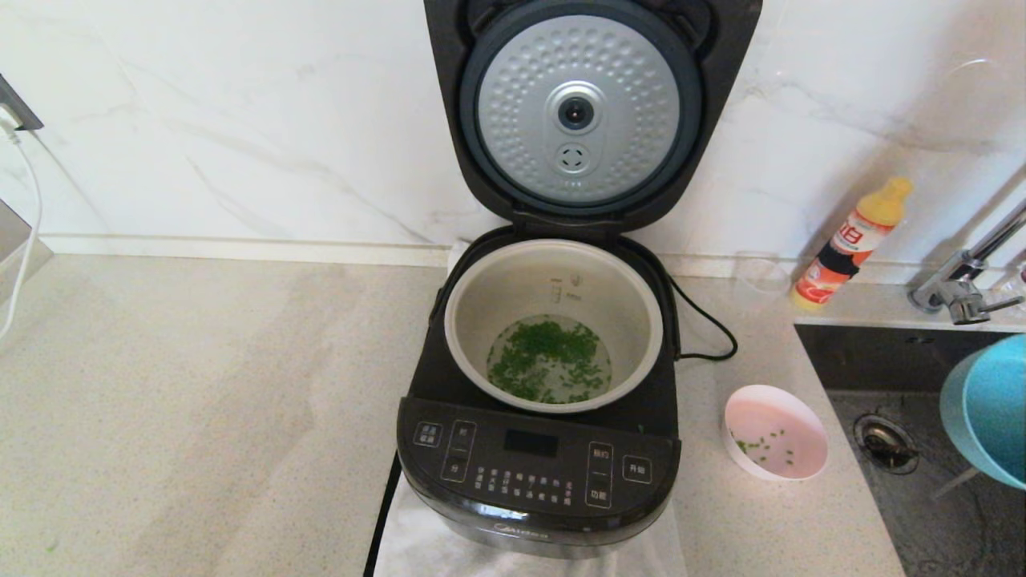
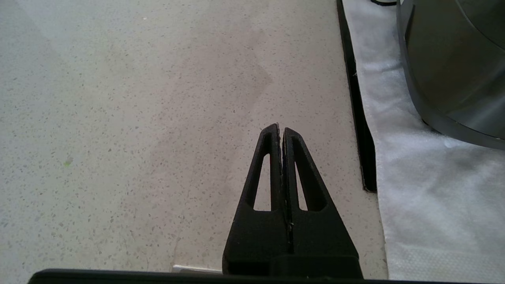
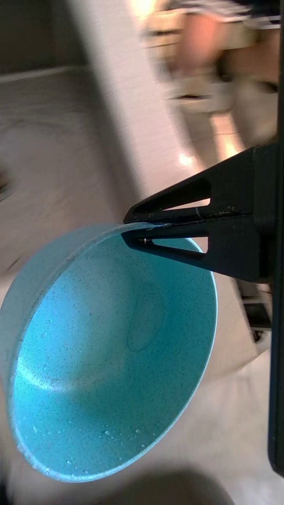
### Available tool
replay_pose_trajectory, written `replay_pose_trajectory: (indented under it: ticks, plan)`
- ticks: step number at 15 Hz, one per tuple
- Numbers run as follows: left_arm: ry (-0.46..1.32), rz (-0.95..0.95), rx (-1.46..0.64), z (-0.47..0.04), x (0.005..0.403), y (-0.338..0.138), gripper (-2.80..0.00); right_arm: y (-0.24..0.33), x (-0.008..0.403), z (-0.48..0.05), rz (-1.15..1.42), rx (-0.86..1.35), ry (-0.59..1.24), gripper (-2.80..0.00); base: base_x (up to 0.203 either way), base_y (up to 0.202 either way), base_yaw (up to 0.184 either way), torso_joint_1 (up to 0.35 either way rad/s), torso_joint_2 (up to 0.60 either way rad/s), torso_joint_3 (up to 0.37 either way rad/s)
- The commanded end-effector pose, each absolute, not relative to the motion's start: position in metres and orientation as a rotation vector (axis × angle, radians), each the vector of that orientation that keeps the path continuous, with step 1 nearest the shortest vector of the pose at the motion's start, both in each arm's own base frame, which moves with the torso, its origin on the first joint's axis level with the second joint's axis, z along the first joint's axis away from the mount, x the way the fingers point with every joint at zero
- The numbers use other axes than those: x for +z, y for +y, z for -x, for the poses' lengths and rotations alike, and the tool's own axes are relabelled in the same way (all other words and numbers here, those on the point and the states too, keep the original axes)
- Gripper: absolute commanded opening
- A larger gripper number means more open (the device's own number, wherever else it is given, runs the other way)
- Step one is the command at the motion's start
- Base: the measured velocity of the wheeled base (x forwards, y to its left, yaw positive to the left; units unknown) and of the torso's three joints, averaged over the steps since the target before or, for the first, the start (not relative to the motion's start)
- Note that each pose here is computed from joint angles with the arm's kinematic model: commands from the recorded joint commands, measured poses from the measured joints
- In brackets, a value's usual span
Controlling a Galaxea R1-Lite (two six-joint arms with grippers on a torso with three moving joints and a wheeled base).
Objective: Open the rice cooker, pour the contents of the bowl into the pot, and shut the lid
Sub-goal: Fill a bowl with water from the tap
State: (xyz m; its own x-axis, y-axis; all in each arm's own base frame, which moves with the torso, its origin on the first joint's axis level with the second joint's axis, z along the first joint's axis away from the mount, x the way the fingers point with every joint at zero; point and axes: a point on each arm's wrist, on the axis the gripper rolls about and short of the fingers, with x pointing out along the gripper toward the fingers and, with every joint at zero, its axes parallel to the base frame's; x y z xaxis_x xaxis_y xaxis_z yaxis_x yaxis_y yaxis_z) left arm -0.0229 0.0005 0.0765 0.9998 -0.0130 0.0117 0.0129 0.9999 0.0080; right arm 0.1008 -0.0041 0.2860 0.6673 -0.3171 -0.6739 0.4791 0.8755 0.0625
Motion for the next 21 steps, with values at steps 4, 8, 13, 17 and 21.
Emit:
replay_pose_trajectory:
  ticks: [4,8,13,17,21]
  plan:
    - [-0.003,-0.008,-0.012,0.022,0.074,0.001,-2.8,-0.053,0.24,-0.146,-0.411,-0.748,0.978,-2.8,0.0,0.0,0.0,0.0,0.0,0.0]
    - [-0.003,-0.008,-0.012,0.022,0.074,0.001,-2.8,-0.104,0.217,-0.163,-0.647,-0.823,1.021,-2.8,0.0,0.0,0.0,0.0,0.0,0.0]
    - [-0.003,-0.008,-0.012,0.022,0.074,0.001,-2.8,-0.177,0.192,-0.159,-0.87,-0.957,0.927,-2.8,0.0,0.0,0.0,0.0,0.0,0.0]
    - [-0.003,-0.008,-0.012,0.022,0.074,0.001,-2.8,-0.217,0.175,-0.148,-1.02,-0.981,0.877,-2.8,0.0,0.0,0.0,0.0,0.0,0.0]
    - [-0.003,-0.008,-0.012,0.022,0.074,0.001,-2.8,-0.25,0.164,-0.14,-1.138,-0.972,0.837,-2.8,0.0,0.0,0.0,0.0,0.0,0.0]
